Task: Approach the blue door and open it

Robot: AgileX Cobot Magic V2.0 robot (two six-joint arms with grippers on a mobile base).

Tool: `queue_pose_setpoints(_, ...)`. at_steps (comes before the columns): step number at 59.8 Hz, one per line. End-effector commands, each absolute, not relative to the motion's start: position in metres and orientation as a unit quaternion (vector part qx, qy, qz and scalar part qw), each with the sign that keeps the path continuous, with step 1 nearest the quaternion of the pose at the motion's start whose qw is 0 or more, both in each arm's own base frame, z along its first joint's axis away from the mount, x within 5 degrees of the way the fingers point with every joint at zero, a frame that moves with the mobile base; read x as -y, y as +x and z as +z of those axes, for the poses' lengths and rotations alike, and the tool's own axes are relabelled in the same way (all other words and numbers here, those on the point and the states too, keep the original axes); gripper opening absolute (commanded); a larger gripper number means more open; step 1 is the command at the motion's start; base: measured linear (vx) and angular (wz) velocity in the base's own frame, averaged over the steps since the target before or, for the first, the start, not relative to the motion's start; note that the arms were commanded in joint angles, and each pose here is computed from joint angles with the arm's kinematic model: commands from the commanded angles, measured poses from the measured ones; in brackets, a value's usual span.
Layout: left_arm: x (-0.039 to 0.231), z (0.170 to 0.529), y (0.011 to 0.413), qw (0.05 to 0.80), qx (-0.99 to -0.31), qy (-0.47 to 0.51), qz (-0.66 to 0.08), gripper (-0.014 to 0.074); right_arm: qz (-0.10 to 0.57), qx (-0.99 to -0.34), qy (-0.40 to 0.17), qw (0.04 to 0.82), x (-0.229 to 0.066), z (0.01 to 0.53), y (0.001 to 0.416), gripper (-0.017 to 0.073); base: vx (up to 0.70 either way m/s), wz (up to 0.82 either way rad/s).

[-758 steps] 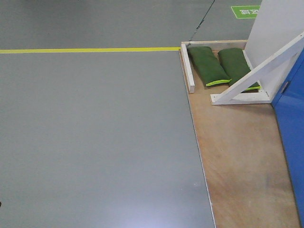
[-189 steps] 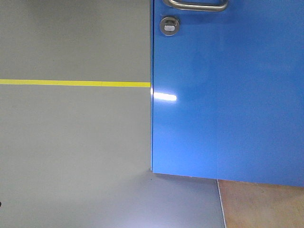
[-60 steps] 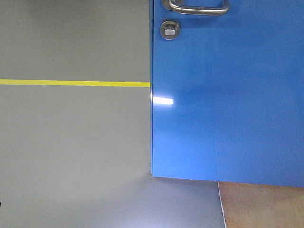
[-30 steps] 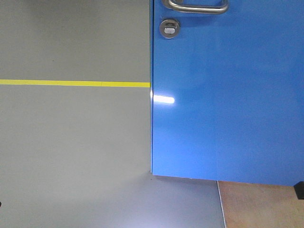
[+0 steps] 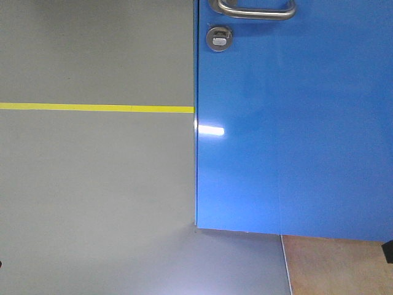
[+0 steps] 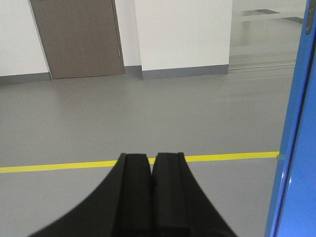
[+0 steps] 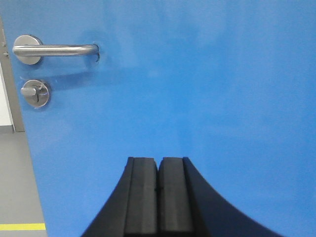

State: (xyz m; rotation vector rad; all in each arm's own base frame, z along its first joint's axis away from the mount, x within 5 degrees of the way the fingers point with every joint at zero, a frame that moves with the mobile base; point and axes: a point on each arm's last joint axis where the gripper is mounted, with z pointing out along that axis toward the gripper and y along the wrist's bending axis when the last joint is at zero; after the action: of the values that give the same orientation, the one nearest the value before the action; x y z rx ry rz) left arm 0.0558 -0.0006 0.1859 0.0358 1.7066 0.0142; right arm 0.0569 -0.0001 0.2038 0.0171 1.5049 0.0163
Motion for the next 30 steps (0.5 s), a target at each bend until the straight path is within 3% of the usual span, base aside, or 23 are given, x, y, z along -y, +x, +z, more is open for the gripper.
queue_pose_setpoints(1,0.0011,0.1923,0.0557,0.691,-0.722,0.017,0.003,0.007,-0.005,-0.655,0.009,0.755,0.0016,0.2049,0.0556,-0.0008,0.0,0.0)
queue_pose_setpoints(30,0.0011,0.1923,0.0557,0.691,-0.722,0.017,0.003,0.007,0.002,-0.656,0.016,0.755,0.0017,0.2048,0.0556,-0.0008,0.0,0.0)
